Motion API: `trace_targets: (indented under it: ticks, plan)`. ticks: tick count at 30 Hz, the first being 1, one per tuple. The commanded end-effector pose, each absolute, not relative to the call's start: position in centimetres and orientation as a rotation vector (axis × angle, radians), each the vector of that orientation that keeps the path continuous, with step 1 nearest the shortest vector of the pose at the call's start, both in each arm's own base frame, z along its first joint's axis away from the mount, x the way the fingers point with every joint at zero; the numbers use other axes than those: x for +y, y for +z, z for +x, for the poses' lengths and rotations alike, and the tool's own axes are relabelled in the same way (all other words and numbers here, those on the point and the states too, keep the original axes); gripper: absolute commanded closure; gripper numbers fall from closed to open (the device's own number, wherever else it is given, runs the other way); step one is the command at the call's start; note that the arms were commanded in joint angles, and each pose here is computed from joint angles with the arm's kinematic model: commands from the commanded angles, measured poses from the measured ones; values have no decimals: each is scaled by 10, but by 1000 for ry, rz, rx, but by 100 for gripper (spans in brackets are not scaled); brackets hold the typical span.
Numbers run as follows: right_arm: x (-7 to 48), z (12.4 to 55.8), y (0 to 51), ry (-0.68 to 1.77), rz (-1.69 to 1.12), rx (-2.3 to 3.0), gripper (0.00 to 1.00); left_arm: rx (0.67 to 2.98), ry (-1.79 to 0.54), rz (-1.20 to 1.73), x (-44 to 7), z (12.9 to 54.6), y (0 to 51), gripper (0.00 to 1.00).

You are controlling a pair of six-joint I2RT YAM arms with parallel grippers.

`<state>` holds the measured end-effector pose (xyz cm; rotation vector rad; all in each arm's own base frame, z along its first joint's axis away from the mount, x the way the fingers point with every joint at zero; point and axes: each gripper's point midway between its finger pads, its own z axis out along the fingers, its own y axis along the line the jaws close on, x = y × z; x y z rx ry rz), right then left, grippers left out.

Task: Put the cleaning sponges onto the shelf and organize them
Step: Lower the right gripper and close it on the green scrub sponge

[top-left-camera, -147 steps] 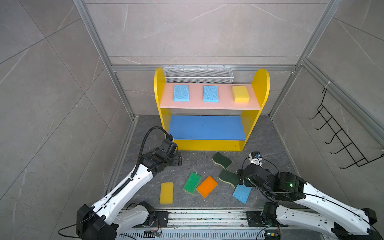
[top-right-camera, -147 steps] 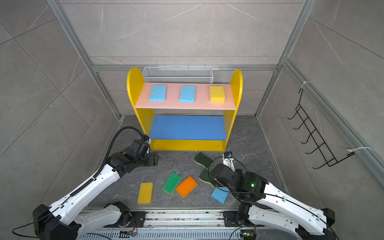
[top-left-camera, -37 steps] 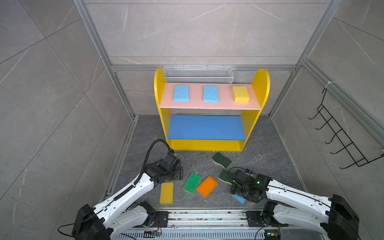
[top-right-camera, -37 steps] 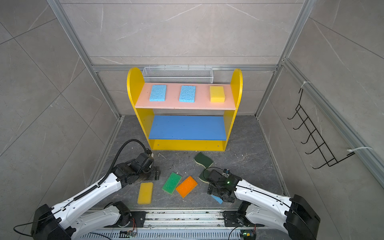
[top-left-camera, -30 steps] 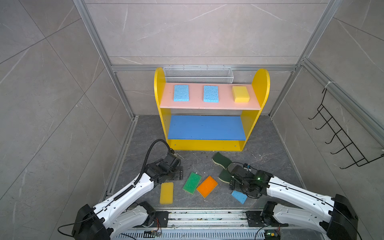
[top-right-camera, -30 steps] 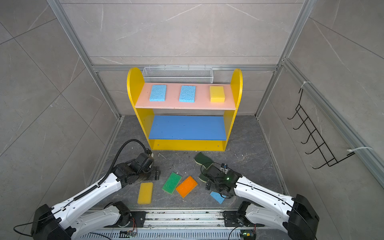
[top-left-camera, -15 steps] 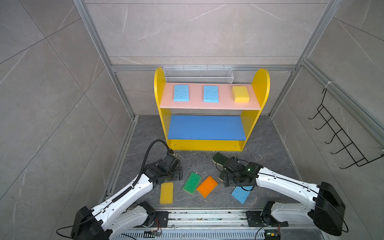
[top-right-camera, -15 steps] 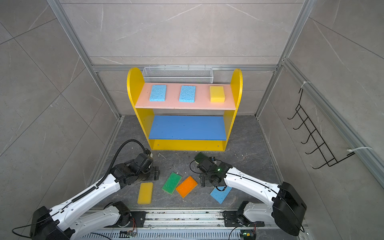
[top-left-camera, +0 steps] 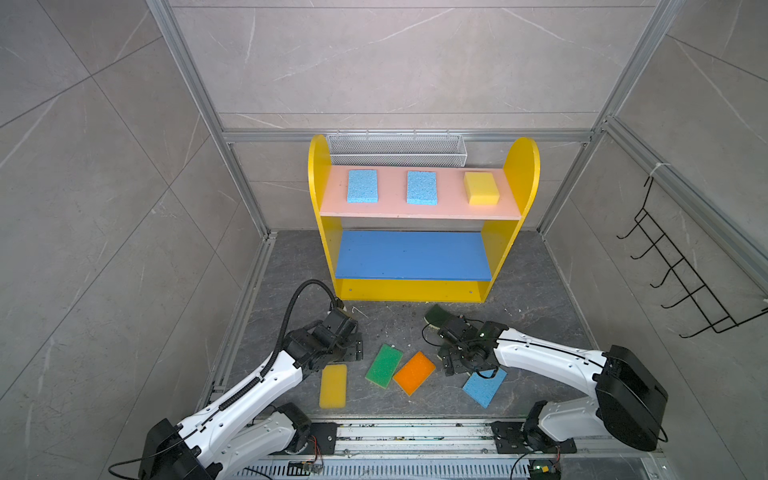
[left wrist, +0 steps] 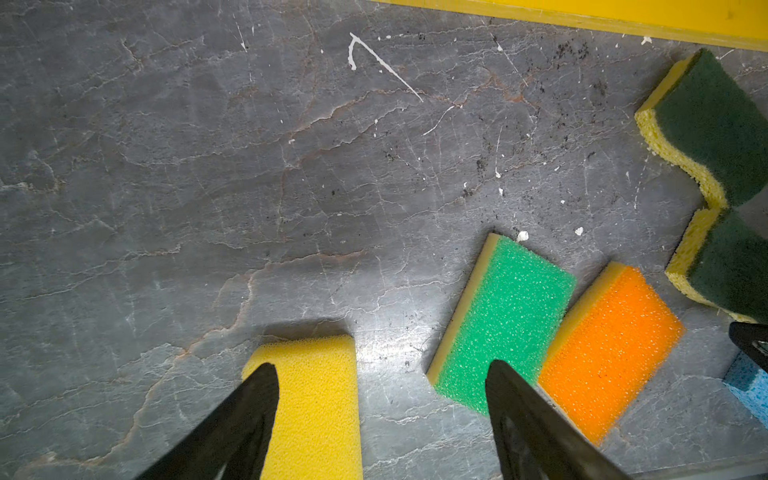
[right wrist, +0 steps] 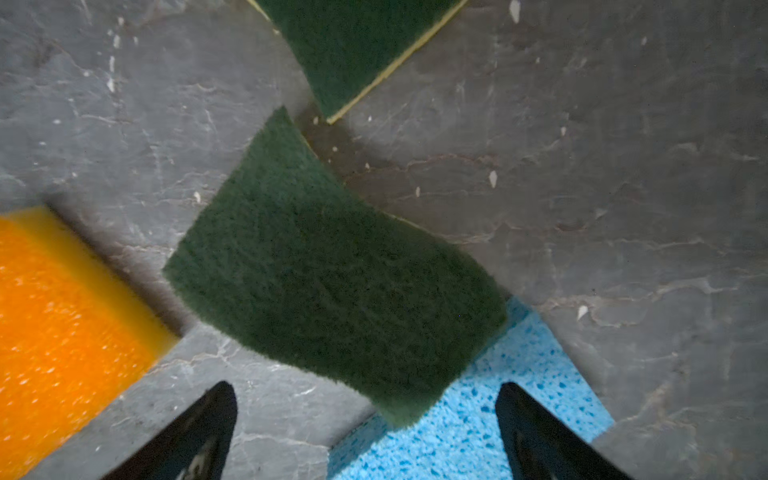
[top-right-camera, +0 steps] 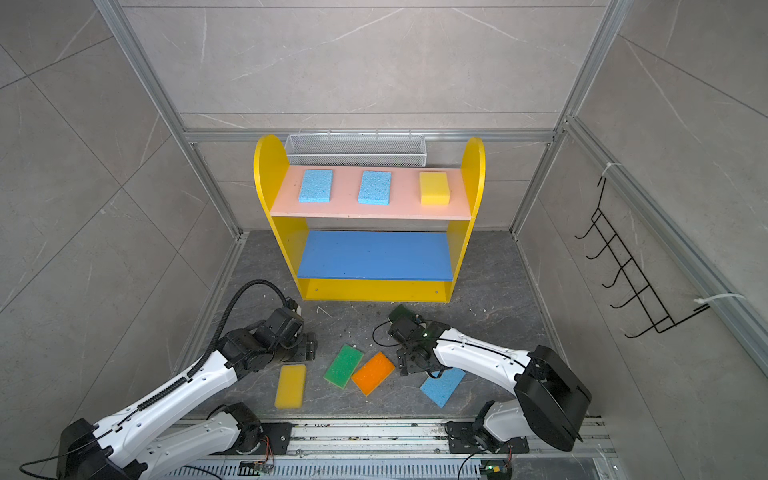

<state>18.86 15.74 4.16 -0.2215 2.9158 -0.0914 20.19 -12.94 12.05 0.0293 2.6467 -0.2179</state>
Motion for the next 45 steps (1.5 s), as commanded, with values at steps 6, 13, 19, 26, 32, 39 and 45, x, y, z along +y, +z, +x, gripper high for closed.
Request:
trace_targets:
  ticks: [6,13,19,26,32,39,45]
  plan:
    - [163,217,36,-133,-250,2895,0,2645,-166,6,-123,203,122,19]
    - [163,241,35,-106,-207,2879,1,2641,-143,4,-123,207,124,19]
    - [175,260,43,-91,-236,2842,0,2649,-139,2,-124,207,122,19]
    - [174,260,51,-63,-217,2841,0,2647,-140,0,-121,205,124,19]
    - [154,243,53,-105,-202,2852,0,2633,-152,-15,-118,202,127,19]
    - [142,238,43,-84,-146,2891,0,2625,-185,-42,-117,198,129,18]
    - [136,234,36,-79,-146,2912,0,2627,-186,-53,-116,197,129,18]
